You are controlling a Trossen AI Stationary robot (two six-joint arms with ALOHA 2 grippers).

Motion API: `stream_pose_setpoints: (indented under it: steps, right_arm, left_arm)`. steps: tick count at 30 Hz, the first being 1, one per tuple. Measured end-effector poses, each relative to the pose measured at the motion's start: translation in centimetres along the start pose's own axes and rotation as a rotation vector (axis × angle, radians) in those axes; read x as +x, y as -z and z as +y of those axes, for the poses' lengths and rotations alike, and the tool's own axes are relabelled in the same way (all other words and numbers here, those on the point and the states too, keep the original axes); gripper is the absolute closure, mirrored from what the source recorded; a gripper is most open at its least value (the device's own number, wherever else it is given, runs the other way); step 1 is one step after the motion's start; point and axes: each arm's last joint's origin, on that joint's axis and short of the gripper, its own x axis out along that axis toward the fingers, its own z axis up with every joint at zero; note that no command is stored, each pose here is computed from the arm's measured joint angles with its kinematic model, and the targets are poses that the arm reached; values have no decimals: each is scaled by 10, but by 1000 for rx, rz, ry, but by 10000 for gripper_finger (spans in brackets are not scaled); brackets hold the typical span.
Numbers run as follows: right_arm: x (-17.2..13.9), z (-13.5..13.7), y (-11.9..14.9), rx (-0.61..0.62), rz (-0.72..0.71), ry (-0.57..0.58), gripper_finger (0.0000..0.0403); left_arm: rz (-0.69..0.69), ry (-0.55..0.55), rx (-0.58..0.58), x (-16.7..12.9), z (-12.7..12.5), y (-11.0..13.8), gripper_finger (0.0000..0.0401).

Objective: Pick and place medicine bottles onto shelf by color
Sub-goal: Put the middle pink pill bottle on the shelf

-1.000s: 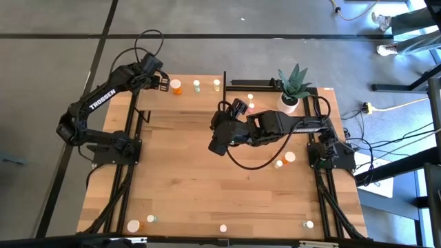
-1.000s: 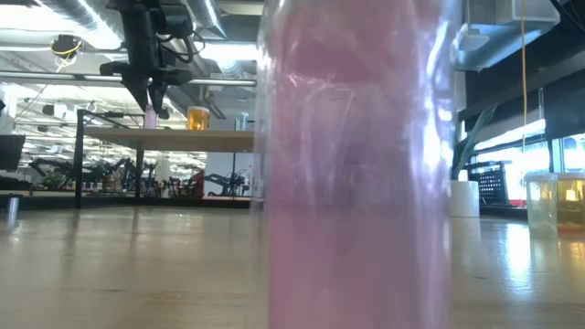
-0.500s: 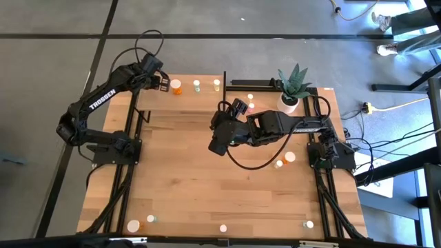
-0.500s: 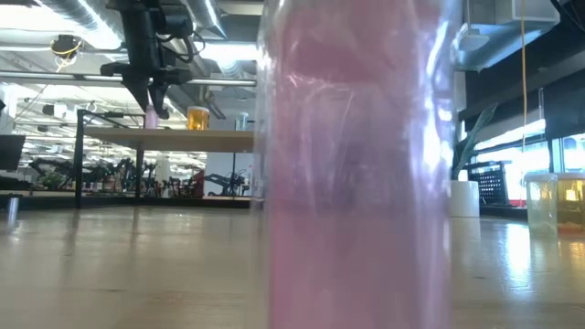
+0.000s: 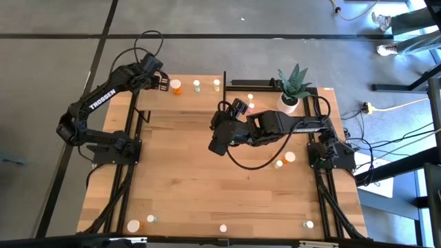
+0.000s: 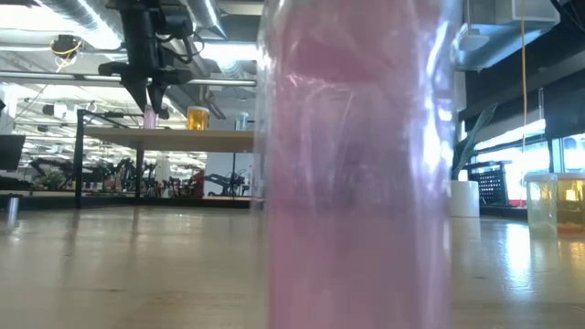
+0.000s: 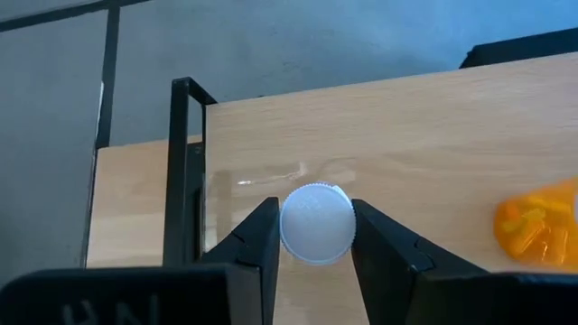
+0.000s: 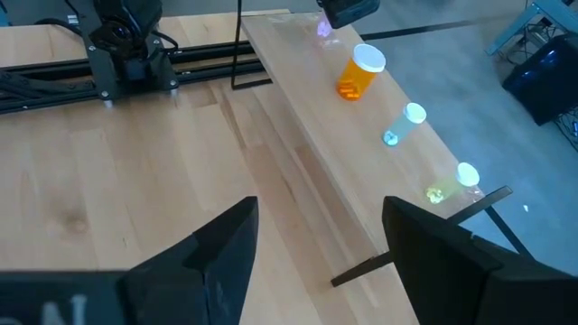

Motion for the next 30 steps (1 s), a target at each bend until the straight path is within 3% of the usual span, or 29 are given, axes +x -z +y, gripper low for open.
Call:
stream_pose_setpoints:
  steps: [19,30]
  right_arm:
    - [0,0,0,0,0,-1,166]
    - [0,0,0,0,0,-1,166]
  left_arm:
    - [-9,-4,-65,10,-2,7,297]
    - [-9,-5,-82,10,-2,7,259]
